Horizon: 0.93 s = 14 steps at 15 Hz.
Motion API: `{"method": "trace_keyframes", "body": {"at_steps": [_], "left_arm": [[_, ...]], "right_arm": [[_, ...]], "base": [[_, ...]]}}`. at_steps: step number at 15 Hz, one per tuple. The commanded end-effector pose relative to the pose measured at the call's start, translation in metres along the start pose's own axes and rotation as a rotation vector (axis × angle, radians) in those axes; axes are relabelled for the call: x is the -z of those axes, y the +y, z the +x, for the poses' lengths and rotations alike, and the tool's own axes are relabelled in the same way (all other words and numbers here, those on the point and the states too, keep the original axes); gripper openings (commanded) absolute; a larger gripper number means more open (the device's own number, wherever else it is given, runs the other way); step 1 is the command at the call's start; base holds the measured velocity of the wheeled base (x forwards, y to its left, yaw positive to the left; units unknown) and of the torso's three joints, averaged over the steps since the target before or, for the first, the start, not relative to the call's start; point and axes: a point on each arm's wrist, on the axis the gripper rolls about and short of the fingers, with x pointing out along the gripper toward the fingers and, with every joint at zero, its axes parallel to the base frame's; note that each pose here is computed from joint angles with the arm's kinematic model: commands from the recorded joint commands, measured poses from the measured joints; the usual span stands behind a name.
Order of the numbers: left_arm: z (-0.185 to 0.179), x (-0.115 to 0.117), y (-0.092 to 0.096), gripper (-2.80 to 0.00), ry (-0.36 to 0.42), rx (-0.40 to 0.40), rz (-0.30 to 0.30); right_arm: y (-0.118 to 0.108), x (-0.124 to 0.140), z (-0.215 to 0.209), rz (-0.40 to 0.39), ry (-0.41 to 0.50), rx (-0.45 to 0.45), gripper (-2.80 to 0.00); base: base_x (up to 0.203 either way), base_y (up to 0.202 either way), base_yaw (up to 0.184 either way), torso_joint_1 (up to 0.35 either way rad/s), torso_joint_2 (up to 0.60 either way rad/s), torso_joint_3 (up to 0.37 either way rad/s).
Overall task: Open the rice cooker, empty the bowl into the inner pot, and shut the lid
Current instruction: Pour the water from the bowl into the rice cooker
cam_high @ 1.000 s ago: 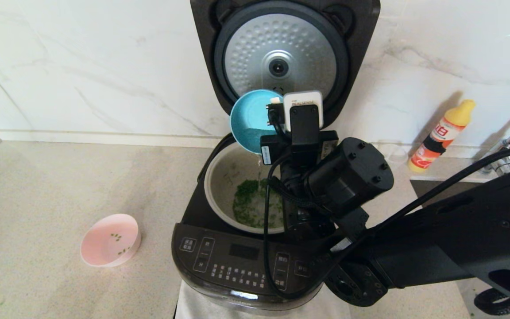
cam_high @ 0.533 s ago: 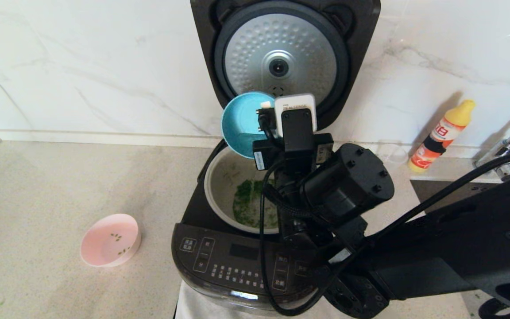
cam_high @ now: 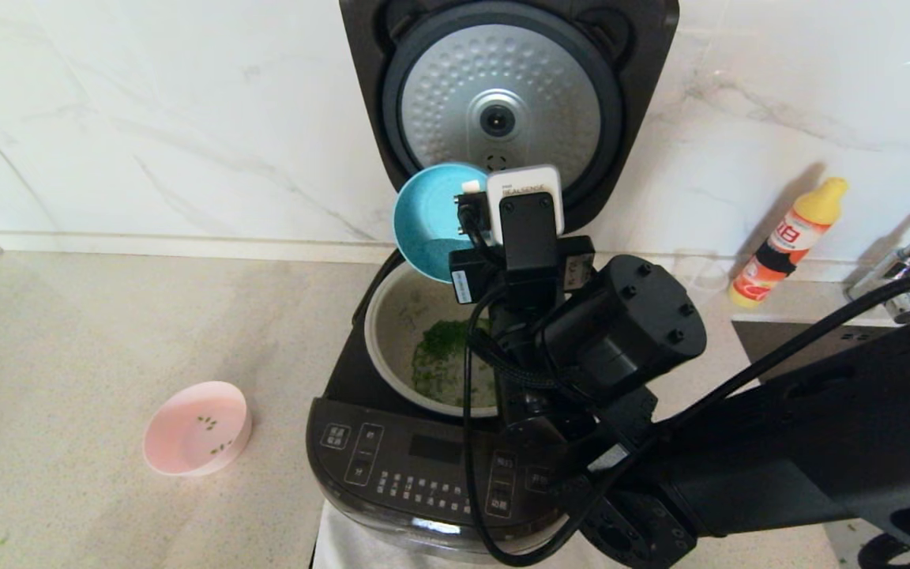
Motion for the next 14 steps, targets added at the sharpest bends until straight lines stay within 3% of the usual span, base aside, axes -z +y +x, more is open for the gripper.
{"method": "trace_keyframes", "body": {"at_steps": [1,8,14], "left_arm": [[0.000,0.000,0.000,-2.80,0.000,0.000,0.000],[0.000,0.000,0.000,-2.80,0.000,0.000,0.000],[0.000,0.000,0.000,-2.80,0.000,0.000,0.000]], "right_arm": [[-0.007,-0.013,0.002,0.014,-0.017,0.022,-2.80],[-0.022,-0.043,0.004,-0.065,0.084,-0.021,-2.80],[-0.040,-0.060,0.002,-0.136,0.310,-0.106,-2.80]], "base": [[0.000,0.000,0.000,0.000,0.00,0.000],[0.000,0.000,0.000,0.000,0.00,0.000],[0.000,0.000,0.000,0.000,0.00,0.000]]}}
